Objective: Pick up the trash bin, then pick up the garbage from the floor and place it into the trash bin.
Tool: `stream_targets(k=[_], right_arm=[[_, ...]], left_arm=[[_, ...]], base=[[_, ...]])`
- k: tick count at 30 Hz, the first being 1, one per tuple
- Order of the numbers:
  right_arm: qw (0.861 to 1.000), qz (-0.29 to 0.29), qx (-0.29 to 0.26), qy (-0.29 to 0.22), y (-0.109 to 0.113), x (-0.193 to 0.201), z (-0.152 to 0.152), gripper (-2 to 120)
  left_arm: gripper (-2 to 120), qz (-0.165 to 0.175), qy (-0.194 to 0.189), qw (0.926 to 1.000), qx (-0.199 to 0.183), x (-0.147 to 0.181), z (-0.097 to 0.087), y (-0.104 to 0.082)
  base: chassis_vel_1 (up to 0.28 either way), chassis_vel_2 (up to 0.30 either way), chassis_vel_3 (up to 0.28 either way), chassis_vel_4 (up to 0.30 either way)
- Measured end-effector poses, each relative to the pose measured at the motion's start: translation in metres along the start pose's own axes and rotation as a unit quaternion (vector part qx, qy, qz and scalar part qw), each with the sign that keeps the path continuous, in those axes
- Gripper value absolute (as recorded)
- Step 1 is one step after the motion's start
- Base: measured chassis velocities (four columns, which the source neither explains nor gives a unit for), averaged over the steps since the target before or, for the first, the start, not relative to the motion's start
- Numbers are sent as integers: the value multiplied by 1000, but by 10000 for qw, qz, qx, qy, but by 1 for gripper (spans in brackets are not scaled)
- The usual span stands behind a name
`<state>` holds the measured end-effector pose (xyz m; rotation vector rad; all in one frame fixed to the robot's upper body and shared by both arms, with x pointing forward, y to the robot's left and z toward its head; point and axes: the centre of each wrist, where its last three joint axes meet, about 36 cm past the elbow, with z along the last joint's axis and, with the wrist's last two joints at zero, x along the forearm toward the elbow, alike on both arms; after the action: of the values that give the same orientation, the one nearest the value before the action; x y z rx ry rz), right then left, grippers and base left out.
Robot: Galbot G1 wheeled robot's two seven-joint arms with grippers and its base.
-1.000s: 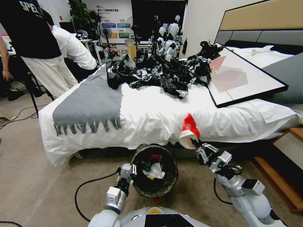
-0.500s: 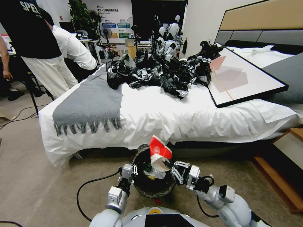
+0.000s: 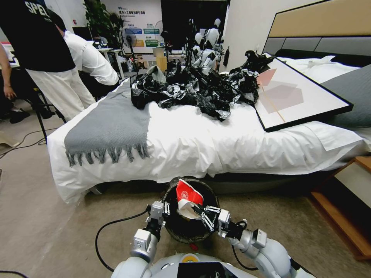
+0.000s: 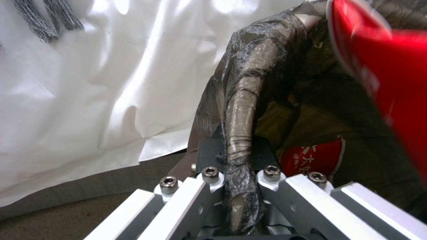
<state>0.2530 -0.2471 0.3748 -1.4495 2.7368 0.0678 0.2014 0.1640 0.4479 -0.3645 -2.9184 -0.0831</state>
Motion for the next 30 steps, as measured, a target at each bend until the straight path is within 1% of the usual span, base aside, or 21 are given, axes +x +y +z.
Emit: stream_targets(k=[2, 4, 5, 7, 8, 10, 11, 12, 14, 15, 16, 19, 20, 23, 24, 27, 28, 30], right_arm=[[10000, 12, -4, 33, 0, 0, 2, 0], [10000, 18, -7, 93, 1, 1, 6, 5], [10000, 18, -7, 93, 1, 1, 6, 5], [9999, 14, -11, 164, 3, 1, 11, 15], [9999, 14, -11, 164, 3, 1, 11, 15], [9998, -1, -20, 210, 5, 1, 15, 27], [9997, -3, -24, 228, 6, 2, 16, 30], [9997, -3, -24, 228, 6, 2, 16, 30], [9996, -3, -21, 286, 7, 4, 19, 42], [9995, -5, -23, 306, 8, 5, 20, 45], [9995, -5, -23, 306, 8, 5, 20, 45], [9994, -8, -30, 345, 10, 7, 21, 61], [9994, -8, -30, 345, 10, 7, 21, 61], [9993, -5, -28, 368, 10, 10, 22, 74], [9993, -5, -28, 368, 10, 10, 22, 74], [9992, -6, -17, 400, 11, 12, 23, 90], [9992, -6, -17, 400, 11, 12, 23, 90], [9991, -7, -13, 422, 12, 14, 23, 98]], left_arm=[[1, -2, -3, 10000, 2, 0, 0, 0], [1, 0, -7, 10000, 9, 0, 0, 0], [1, 0, -7, 10000, 9, 0, 0, 0], [1, 5, -13, 10000, 14, 0, -1, -1], [1, 5, -13, 10000, 14, 0, -1, -1], [1, 2, -21, 10000, 9, 0, -1, 0], [1, 0, -24, 10000, 6, 0, -1, 0], [1, 0, -24, 10000, 6, 0, -1, 0], [1, -4, -26, 10000, 2, 0, -2, 0], [1, -5, -29, 10000, 2, 0, -2, 0], [1, -5, -29, 10000, 2, 0, -2, 0], [1, -4, -35, 10000, 9, -1, -2, 0], [1, -4, -35, 10000, 9, -1, -2, 0], [1, -5, -35, 10000, 10, -1, -2, 0], [1, -5, -35, 10000, 10, -1, -2, 0], [1, -11, -38, 10000, 9, -1, -2, 1], [1, -11, -38, 10000, 9, -1, -2, 1], [1, -8, -43, 10000, 12, -1, -2, 1]], base=[[0, 0, 0, 0], [0, 0, 0, 0], [0, 0, 0, 0], [0, 0, 0, 0], [0, 0, 0, 0], [0, 0, 0, 0], [0, 0, 0, 0], [0, 0, 0, 0], [0, 0, 0, 0], [0, 0, 0, 0], [0, 0, 0, 0], [0, 0, 0, 0], [0, 0, 0, 0], [0, 0, 0, 0], [0, 0, 0, 0], [0, 0, 0, 0], [0, 0, 0, 0], [0, 0, 0, 0]])
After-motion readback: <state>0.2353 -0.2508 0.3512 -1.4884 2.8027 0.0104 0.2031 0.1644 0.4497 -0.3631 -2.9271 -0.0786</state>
